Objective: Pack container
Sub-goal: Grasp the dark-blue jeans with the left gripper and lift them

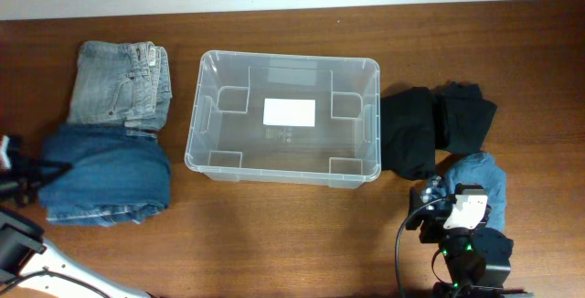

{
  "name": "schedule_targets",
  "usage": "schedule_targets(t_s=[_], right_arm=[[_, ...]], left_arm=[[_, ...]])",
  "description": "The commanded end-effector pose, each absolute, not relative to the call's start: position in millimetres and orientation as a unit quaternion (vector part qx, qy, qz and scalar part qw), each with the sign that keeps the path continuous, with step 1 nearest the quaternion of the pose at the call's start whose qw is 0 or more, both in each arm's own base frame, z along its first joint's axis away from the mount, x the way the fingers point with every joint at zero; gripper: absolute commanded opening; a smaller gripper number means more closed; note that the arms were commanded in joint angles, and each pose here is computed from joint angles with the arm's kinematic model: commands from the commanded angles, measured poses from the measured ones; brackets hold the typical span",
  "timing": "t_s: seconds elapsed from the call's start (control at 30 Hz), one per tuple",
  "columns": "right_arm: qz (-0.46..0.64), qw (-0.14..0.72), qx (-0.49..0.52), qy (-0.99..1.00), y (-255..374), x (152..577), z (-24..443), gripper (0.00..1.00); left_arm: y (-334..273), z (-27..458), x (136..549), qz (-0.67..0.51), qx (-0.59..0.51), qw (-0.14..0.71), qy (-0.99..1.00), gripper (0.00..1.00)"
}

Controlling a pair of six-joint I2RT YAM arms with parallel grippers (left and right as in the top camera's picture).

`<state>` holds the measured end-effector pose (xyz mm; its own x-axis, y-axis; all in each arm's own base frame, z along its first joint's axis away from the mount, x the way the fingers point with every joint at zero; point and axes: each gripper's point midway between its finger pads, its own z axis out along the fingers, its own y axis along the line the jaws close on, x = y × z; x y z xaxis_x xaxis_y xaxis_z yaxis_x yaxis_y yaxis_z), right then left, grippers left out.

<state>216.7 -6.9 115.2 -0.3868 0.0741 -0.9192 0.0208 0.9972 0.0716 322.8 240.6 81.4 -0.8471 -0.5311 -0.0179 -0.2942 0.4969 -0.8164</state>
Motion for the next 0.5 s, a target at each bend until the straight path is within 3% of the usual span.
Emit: schedule_targets(t_s=[0.0, 0.1, 0.2, 0.47], right_arm=[[0.024, 0.552, 0.028, 0.833, -7, 217, 113, 0.98], [0.024, 0.552, 0.028, 0.833, -7, 217, 113, 0.98], [0.024, 0.552, 0.028, 0.833, -7, 217, 113, 0.98], [0.024, 0.552, 0.028, 0.833, -7, 217, 113, 0.98]], left_arm=[[237, 209, 357, -0.431, -0.195, 0.302, 0.828, 0.00], [194, 308, 363, -0.395, -0.100, 0.394, 0.823, 0.00], [133, 370, 362, -0.382, -0.004, 0.444, 0.810, 0.00], [-14, 452, 370, -0.385, 0.153, 0.467, 0.781, 0.00]])
